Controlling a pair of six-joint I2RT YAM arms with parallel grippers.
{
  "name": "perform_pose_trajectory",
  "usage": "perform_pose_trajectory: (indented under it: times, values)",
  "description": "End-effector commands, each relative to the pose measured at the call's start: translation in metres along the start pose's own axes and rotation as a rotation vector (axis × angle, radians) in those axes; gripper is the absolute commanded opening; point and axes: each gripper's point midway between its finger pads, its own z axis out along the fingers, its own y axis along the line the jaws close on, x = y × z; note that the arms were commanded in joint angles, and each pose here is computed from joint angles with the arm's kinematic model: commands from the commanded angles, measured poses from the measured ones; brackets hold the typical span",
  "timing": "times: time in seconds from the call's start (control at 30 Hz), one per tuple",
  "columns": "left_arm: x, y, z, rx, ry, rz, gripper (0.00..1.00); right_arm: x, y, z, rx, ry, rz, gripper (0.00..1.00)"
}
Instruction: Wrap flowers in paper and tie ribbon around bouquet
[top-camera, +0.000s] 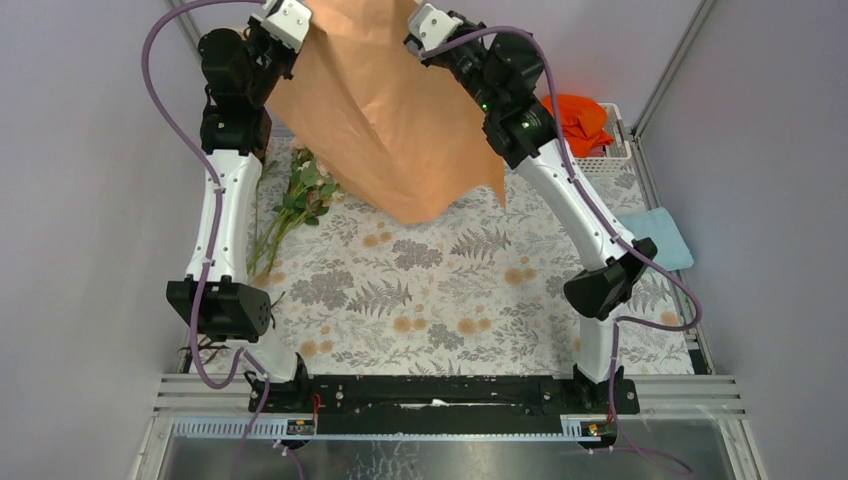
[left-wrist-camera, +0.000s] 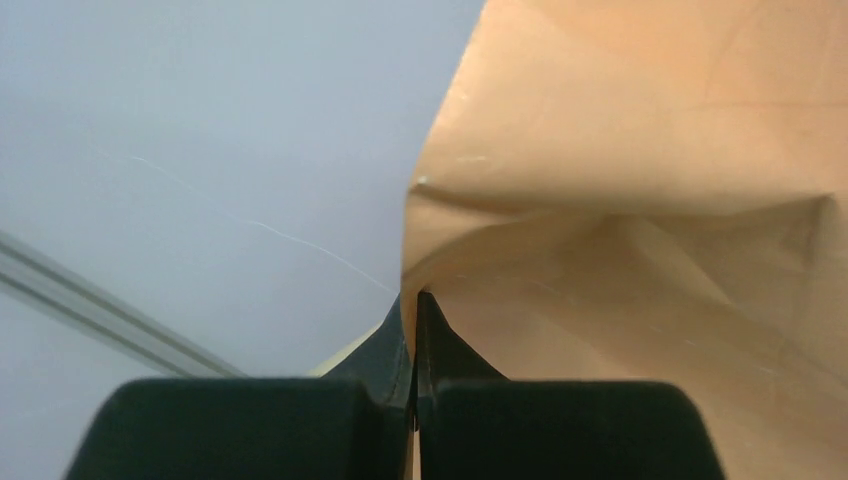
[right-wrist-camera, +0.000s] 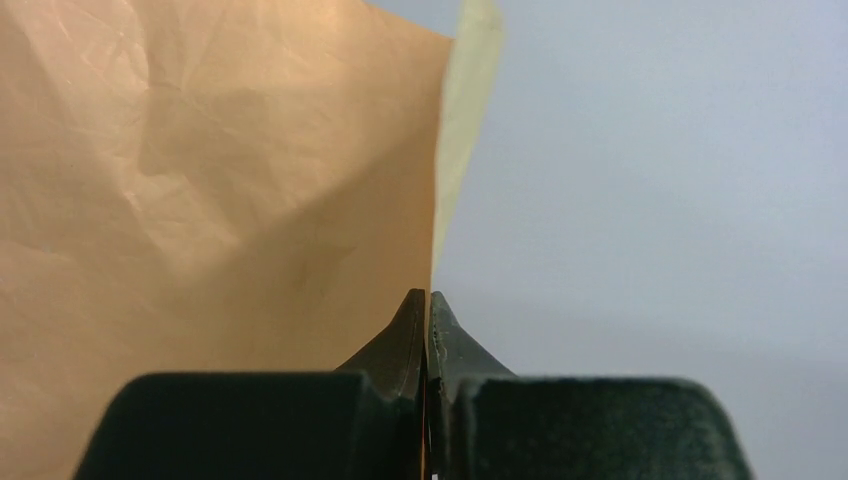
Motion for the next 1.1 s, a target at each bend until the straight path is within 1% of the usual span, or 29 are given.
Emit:
perform_pose_trajectory:
  times: [0.0, 0.03, 0.1, 0.13, 0.2, 0.27, 0.3, 0.37, 0.43, 0.47, 0.6, 0.7, 0.77, 0.87, 0.93, 1.0, 1.03, 1.07]
  values:
    - [-0.043, 0.051, -0.005, -0.223, -0.095, 0.048, 0.0, -0.073, -0.071, -0.02, 0.16, -0.182, -0.061, 0.0]
    - [-0.049, 0.057, -0.009, -0.247, -0.106, 0.051, 0.0, -0.077, -0.071, -0.023, 0.149, -0.192, -0.067, 0.0]
    - [-0.056, 0.059, -0.018, -0.266, -0.129, 0.054, 0.0, -0.072, -0.053, -0.029, 0.088, -0.186, -0.069, 0.0]
    - [-0.056, 0.054, -0.024, -0.256, -0.133, 0.059, 0.0, -0.068, -0.039, -0.035, 0.051, -0.178, -0.075, 0.0]
    - [-0.04, 0.034, -0.031, -0.194, -0.102, 0.072, 0.0, -0.068, -0.014, -0.056, -0.023, -0.175, -0.133, 0.0]
    - [-0.005, 0.006, -0.036, -0.113, -0.023, 0.087, 0.0, -0.056, 0.033, -0.078, -0.149, -0.159, -0.186, 0.0]
    - [0.015, -0.006, -0.039, -0.086, 0.024, 0.102, 0.0, -0.05, 0.055, -0.093, -0.217, -0.155, -0.189, 0.0]
    - [0.061, -0.031, -0.048, -0.034, 0.121, 0.138, 0.0, -0.031, 0.102, -0.124, -0.363, -0.131, -0.159, 0.0]
    - [0.107, -0.066, -0.064, 0.062, 0.214, 0.168, 0.0, -0.008, 0.151, -0.16, -0.496, -0.109, -0.132, 0.0]
    - [0.133, -0.088, -0.075, 0.125, 0.261, 0.181, 0.0, -0.003, 0.171, -0.177, -0.534, -0.116, -0.121, 0.0]
    - [0.183, -0.14, -0.11, 0.301, 0.369, 0.188, 0.0, 0.021, 0.252, -0.239, -0.713, -0.069, -0.049, 0.0]
    - [0.198, -0.161, -0.129, 0.376, 0.411, 0.175, 0.0, 0.035, 0.305, -0.279, -0.87, 0.002, -0.043, 0.0]
    - [0.199, -0.173, -0.143, 0.44, 0.436, 0.148, 0.0, 0.034, 0.328, -0.301, -0.936, 0.04, -0.046, 0.0]
    - [0.2, -0.19, -0.172, 0.558, 0.492, 0.145, 0.0, 0.03, 0.353, -0.336, -1.056, 0.076, 0.009, 0.01]
    - [0.209, -0.206, -0.198, 0.647, 0.547, 0.142, 0.0, 0.023, 0.373, -0.361, -1.144, 0.085, 0.066, 0.06]
    - [0.224, -0.229, -0.227, 0.742, 0.602, 0.117, 0.0, 0.021, 0.393, -0.384, -1.225, 0.112, 0.105, 0.14]
    - [0.231, -0.243, -0.244, 0.792, 0.625, 0.105, 0.0, 0.022, 0.401, -0.394, -1.254, 0.133, 0.126, 0.22]
    - [0.238, -0.254, -0.26, 0.832, 0.654, 0.09, 0.0, 0.019, 0.406, -0.401, -1.271, 0.146, 0.155, 0.36]
